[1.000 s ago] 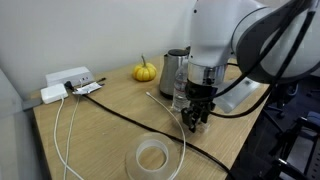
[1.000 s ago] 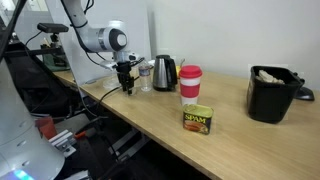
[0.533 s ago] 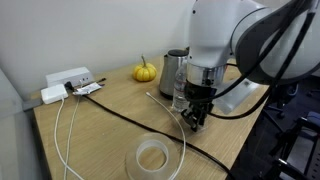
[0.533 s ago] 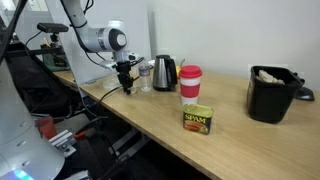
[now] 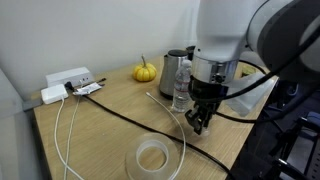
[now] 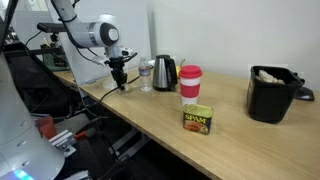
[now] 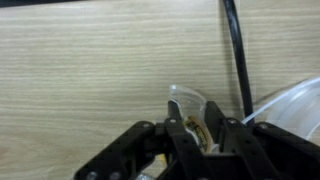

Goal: Put the yellow masking tape in the black bin

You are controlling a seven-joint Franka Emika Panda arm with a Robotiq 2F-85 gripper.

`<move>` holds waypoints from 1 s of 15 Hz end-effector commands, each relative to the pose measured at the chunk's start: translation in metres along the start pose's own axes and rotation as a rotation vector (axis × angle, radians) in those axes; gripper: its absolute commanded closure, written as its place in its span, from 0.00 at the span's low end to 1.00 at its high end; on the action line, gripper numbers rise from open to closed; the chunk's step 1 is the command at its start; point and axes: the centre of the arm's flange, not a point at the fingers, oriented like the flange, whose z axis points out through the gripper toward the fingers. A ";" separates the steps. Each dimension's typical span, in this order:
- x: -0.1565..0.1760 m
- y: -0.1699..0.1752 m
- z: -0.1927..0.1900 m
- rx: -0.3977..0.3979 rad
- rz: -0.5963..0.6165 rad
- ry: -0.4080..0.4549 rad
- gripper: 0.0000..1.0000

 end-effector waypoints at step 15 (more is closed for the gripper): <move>-0.048 0.078 -0.240 -0.118 0.189 0.405 0.92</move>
